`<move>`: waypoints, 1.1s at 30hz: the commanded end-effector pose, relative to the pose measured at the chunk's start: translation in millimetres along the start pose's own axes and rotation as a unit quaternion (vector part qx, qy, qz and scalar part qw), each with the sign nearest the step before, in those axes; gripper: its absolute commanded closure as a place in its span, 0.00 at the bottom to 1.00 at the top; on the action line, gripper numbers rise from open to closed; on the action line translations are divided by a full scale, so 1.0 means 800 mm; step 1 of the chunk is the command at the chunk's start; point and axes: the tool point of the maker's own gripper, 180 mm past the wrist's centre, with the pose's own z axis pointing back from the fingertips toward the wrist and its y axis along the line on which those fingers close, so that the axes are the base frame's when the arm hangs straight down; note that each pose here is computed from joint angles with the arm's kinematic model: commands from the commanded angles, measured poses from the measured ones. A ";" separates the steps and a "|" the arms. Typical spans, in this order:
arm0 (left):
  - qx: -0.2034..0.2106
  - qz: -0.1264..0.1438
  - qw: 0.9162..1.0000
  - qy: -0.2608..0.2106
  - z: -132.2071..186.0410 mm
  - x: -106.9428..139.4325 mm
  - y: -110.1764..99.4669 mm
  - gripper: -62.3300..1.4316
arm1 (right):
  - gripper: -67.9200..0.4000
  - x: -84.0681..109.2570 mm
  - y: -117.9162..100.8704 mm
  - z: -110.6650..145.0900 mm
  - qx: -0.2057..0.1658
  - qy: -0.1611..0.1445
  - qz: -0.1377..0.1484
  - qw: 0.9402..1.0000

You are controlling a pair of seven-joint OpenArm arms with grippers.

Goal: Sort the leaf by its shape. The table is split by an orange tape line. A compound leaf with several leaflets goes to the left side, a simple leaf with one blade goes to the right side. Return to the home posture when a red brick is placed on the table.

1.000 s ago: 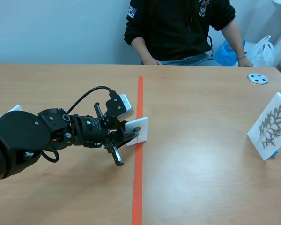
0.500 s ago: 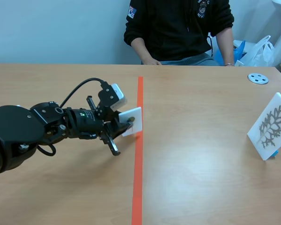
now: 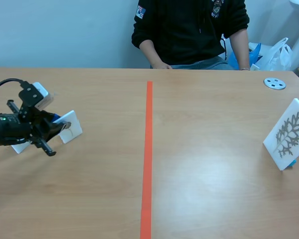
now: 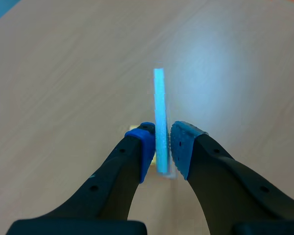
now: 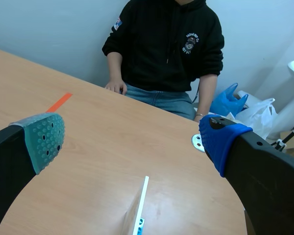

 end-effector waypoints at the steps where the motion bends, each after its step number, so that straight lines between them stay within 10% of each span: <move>1: 0.006 -0.003 1.000 -0.017 0.004 0.010 0.007 0.80 | 0.17 0.008 0.000 -0.001 0.000 -0.013 -0.001 1.000; 25: 0.071 0.031 0.997 -0.032 0.049 0.003 0.061 0.79 | 0.17 0.008 0.000 -0.001 0.000 -0.013 -0.001 1.000; 33: 0.072 0.030 0.996 -0.037 0.048 0.006 0.060 0.18 | 0.17 0.008 0.000 -0.001 0.000 -0.013 -0.001 1.000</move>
